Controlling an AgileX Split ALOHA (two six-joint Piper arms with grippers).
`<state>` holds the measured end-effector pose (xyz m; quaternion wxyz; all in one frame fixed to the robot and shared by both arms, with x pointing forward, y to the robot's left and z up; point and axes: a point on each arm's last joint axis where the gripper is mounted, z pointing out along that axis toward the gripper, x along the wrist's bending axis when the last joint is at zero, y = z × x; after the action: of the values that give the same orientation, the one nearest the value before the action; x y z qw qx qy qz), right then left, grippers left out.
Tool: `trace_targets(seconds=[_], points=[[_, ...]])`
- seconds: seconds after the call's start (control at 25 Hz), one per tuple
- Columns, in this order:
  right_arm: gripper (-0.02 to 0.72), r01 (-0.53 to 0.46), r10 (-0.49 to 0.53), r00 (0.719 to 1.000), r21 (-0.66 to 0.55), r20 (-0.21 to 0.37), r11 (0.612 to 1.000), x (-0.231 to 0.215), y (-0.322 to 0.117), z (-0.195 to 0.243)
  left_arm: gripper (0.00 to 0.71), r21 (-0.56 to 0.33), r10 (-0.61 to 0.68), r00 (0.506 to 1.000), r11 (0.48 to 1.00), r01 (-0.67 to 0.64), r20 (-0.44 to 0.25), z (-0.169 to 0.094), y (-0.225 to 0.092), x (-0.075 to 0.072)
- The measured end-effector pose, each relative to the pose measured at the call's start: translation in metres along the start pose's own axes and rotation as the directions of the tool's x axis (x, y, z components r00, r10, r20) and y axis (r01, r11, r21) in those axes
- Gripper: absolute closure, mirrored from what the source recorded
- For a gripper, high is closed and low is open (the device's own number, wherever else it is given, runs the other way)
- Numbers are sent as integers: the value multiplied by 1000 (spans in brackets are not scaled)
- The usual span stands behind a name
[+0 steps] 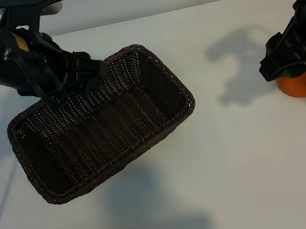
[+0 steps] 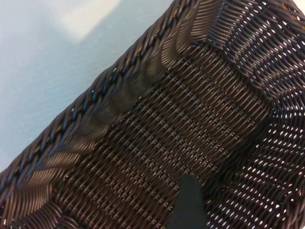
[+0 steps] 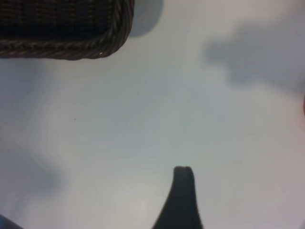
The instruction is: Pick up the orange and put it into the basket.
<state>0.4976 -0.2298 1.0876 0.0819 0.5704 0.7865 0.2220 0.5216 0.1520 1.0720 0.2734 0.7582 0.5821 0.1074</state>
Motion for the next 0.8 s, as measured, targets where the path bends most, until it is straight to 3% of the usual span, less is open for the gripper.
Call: trace_targets(seconds=[0.8], points=[[110, 1, -1, 1000, 8, -1, 1000, 0, -1, 0, 118, 1, 1, 1000, 1000, -1, 0, 0, 0, 0]])
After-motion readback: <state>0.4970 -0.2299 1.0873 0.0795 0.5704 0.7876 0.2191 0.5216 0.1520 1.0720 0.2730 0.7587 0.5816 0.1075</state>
